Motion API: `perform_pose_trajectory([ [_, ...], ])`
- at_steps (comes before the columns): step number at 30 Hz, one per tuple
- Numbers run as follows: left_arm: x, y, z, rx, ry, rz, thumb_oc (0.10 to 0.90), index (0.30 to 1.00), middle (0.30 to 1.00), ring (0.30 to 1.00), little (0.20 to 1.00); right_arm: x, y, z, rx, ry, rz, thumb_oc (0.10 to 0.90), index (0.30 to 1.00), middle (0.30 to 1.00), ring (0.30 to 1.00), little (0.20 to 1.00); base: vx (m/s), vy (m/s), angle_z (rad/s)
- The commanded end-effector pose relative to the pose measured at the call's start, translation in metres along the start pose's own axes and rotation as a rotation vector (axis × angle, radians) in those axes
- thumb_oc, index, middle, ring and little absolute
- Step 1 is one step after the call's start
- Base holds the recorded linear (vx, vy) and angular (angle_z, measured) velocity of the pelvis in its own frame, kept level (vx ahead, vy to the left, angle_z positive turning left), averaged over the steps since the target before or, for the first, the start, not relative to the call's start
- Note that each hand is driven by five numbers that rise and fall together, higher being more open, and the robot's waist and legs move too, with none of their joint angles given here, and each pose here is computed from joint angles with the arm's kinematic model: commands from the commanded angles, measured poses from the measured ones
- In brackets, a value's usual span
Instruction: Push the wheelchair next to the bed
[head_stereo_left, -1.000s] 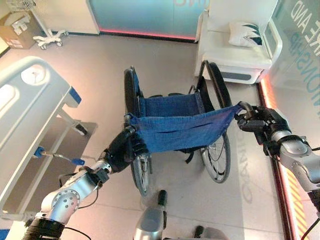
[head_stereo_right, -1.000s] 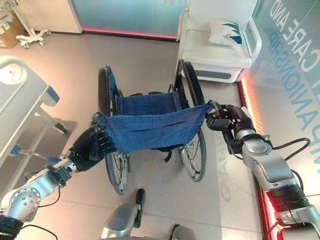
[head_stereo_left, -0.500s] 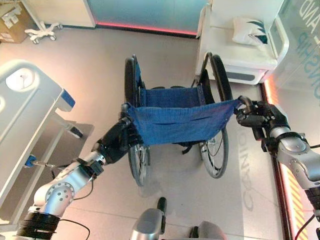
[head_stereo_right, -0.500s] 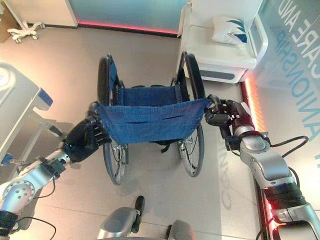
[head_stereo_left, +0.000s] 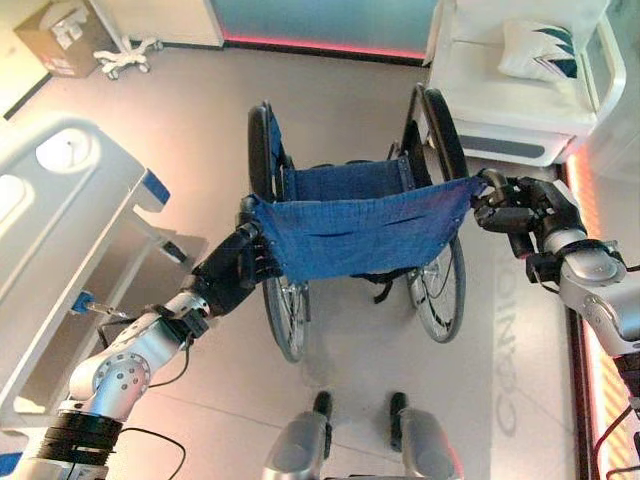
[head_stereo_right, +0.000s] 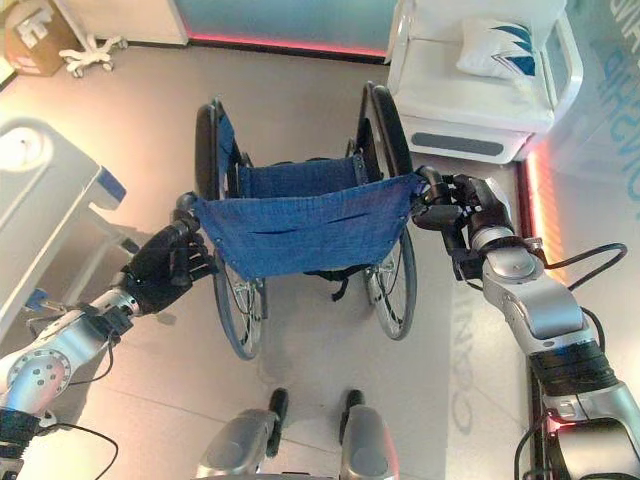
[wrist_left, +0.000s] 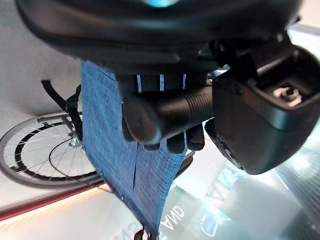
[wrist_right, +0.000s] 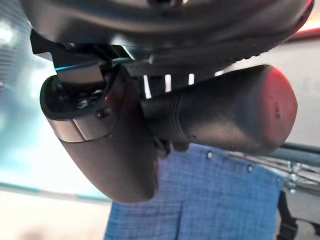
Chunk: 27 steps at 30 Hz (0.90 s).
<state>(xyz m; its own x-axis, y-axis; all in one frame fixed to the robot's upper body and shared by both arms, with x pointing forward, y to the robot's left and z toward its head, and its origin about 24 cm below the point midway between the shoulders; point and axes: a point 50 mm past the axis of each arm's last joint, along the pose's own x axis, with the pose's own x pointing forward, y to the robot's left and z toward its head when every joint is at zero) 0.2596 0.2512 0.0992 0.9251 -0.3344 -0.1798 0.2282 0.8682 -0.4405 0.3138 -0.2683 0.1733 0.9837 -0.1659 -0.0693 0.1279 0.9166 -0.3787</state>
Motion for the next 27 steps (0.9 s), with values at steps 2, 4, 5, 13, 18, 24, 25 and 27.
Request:
perform_pose_trajectory([
  [2, -0.008, -0.037, 0.105, 0.115, -0.506, -0.18, 0.4, 0.3, 0.3, 0.3, 0.3, -0.008, 0.008, 0.034, -0.003, -0.192, 0.141, 0.4, 0.3, 0.3, 0.3, 0.3, 0.37, -0.156, 0.51],
  [4, -0.006, -0.037, 0.102, 0.13, -0.487, -0.171, 0.4, 0.3, 0.3, 0.3, 0.3, -0.009, 0.006, 0.036, 0.004, -0.192, 0.136, 0.4, 0.3, 0.3, 0.3, 0.3, 0.36, -0.127, 0.07],
  [5, -0.005, -0.037, 0.101, 0.131, -0.48, -0.167, 0.4, 0.3, 0.3, 0.3, 0.3, -0.008, 0.006, 0.038, 0.011, -0.193, 0.135, 0.4, 0.3, 0.3, 0.3, 0.3, 0.36, -0.098, -0.11],
  [13, -0.009, -0.031, 0.099, 0.12, -0.47, -0.151, 0.4, 0.3, 0.3, 0.3, 0.3, -0.008, 0.013, 0.035, 0.016, -0.173, 0.136, 0.4, 0.3, 0.3, 0.3, 0.3, 0.37, 0.032, 0.17],
  [18, -0.016, -0.025, 0.08, 0.125, -0.466, -0.14, 0.4, 0.3, 0.3, 0.3, 0.3, -0.01, 0.019, 0.019, 0.028, -0.162, 0.148, 0.4, 0.3, 0.3, 0.3, 0.3, 0.47, 0.153, -0.13],
  [24, -0.024, -0.016, 0.089, 0.115, -0.474, -0.081, 0.4, 0.3, 0.3, 0.3, 0.3, -0.015, 0.012, 0.011, 0.055, -0.157, 0.157, 0.4, 0.3, 0.3, 0.3, 0.3, 0.43, 0.222, -0.59],
  [25, -0.024, -0.013, 0.09, 0.116, -0.472, -0.071, 0.4, 0.3, 0.3, 0.3, 0.3, -0.015, 0.012, 0.009, 0.059, -0.152, 0.155, 0.4, 0.3, 0.3, 0.3, 0.3, 0.4, 0.214, -0.44],
  [27, -0.024, -0.008, 0.097, 0.145, -0.473, -0.048, 0.4, 0.3, 0.3, 0.3, 0.3, -0.014, 0.014, 0.007, 0.064, -0.149, 0.152, 0.4, 0.3, 0.3, 0.3, 0.3, 0.38, 0.219, -0.24],
])
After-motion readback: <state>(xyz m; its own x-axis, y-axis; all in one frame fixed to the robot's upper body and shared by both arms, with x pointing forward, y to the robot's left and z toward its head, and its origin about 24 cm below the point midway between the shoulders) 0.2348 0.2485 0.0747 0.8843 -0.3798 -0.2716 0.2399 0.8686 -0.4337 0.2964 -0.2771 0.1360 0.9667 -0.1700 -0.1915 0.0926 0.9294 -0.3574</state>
